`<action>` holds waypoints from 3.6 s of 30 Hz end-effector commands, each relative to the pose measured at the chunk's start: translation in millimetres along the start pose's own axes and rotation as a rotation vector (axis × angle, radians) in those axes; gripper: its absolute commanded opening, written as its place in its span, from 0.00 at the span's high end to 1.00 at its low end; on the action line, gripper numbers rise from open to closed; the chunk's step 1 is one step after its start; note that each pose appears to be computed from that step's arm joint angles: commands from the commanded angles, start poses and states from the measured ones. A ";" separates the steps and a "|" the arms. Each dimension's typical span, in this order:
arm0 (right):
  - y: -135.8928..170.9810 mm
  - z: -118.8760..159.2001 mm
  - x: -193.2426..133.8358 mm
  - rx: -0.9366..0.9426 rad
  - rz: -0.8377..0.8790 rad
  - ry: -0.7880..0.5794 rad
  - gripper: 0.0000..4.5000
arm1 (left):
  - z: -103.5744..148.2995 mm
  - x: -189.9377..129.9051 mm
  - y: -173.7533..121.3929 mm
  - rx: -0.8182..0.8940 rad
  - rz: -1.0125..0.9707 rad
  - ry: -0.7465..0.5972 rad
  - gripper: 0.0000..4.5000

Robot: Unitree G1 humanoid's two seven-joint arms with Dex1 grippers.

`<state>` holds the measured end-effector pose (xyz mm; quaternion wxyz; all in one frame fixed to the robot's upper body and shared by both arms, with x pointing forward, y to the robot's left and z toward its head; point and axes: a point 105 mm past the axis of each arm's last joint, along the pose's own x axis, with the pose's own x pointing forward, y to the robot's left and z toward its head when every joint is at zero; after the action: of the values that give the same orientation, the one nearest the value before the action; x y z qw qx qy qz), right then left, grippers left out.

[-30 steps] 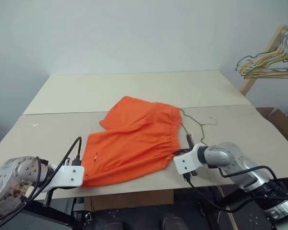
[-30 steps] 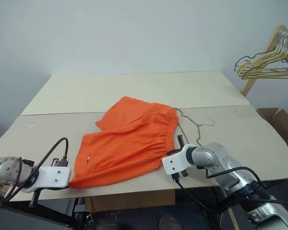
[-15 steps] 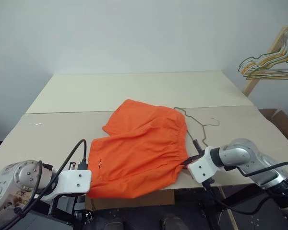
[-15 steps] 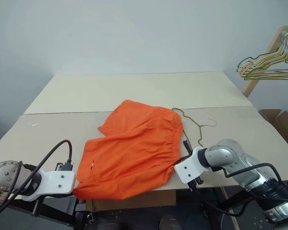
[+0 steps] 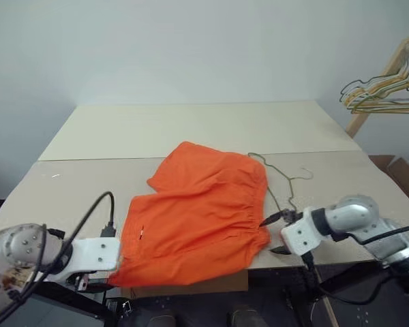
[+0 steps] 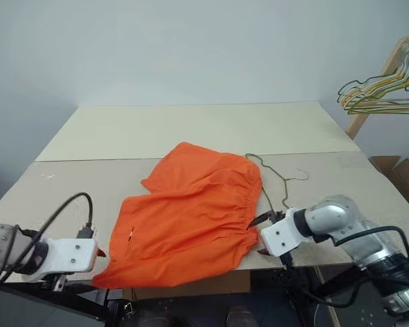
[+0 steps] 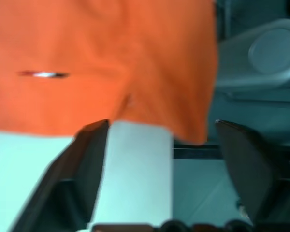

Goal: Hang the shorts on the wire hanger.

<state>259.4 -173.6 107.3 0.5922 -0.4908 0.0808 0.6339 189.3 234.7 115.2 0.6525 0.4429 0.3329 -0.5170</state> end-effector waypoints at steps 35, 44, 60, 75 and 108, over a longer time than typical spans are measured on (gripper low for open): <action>-63.3 -90.0 42.9 1.219 -0.564 0.203 0.22 | 129.4 0.1 56.1 0.098 0.257 -0.882 0.00; -53.7 -95.7 49.8 1.288 -0.520 0.228 0.22 | 124.6 7.7 51.9 0.097 0.244 -0.848 0.00; -38.4 -110.9 57.7 1.294 -0.539 0.387 0.99 | 123.6 12.7 52.8 0.113 0.253 -0.834 0.00; -139.4 -82.8 -27.2 1.152 -1.201 0.053 0.99 | 147.1 -3.4 119.6 -0.227 0.510 -1.091 0.00; -137.3 91.8 13.9 0.263 -1.093 -0.467 1.00 | 179.7 -50.2 184.3 -0.992 0.247 -1.685 0.68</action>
<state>331.6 -63.6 198.4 0.8947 -0.2322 -0.2146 0.3154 357.5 100.9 259.2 0.8399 -0.3780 -0.0798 -0.3812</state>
